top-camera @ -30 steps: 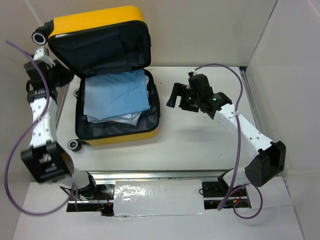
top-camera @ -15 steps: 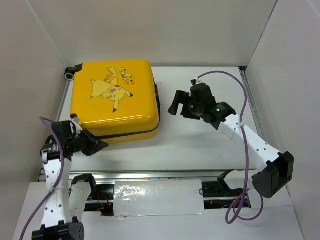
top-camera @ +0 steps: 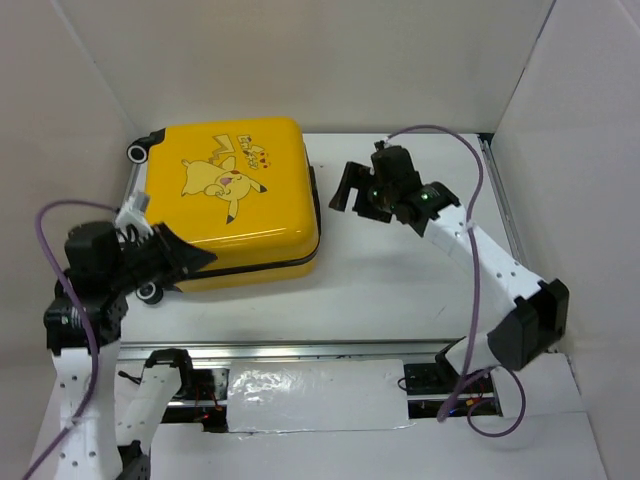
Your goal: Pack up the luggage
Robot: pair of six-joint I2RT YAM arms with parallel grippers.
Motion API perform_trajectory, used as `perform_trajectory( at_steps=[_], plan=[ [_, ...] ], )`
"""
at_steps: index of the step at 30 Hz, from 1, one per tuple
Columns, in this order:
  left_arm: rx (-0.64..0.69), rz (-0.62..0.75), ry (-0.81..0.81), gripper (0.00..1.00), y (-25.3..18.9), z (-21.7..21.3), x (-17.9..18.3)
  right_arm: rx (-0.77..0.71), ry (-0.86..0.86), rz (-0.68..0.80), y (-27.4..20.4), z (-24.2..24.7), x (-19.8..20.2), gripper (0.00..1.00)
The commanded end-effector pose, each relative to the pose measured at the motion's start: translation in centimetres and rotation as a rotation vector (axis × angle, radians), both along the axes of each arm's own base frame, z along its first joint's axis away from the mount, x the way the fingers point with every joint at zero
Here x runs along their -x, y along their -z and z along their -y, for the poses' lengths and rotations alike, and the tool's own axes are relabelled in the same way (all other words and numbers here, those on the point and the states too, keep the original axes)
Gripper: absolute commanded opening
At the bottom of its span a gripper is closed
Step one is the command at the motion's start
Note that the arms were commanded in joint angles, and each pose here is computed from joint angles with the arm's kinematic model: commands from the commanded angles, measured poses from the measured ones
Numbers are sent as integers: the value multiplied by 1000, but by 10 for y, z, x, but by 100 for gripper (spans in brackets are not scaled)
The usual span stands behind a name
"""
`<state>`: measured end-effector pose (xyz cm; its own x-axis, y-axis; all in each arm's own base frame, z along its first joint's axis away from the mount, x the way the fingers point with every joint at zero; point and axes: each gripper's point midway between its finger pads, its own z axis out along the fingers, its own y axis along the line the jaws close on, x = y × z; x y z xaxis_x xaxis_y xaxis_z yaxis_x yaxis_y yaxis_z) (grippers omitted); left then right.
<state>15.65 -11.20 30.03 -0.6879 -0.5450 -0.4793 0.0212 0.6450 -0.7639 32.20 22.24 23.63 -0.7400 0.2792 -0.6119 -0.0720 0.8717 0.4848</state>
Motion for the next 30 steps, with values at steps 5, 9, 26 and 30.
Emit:
perform_trajectory(
  at_steps=[5, 9, 26, 30],
  plan=[
    [-306, 150, -174, 62, -55, -66, -122, -140, 52, -103, 6, -11, -79, 79],
    [-386, 177, -282, 66, -68, -110, -165, -152, 13, -124, 12, -20, -109, 60],
    [-215, -95, -468, 67, 37, -226, -200, -201, -145, -297, 112, -67, -145, 63],
    [-172, -127, -435, 68, 55, -221, -202, -205, -167, -321, 127, -76, -141, 61]
  ],
)
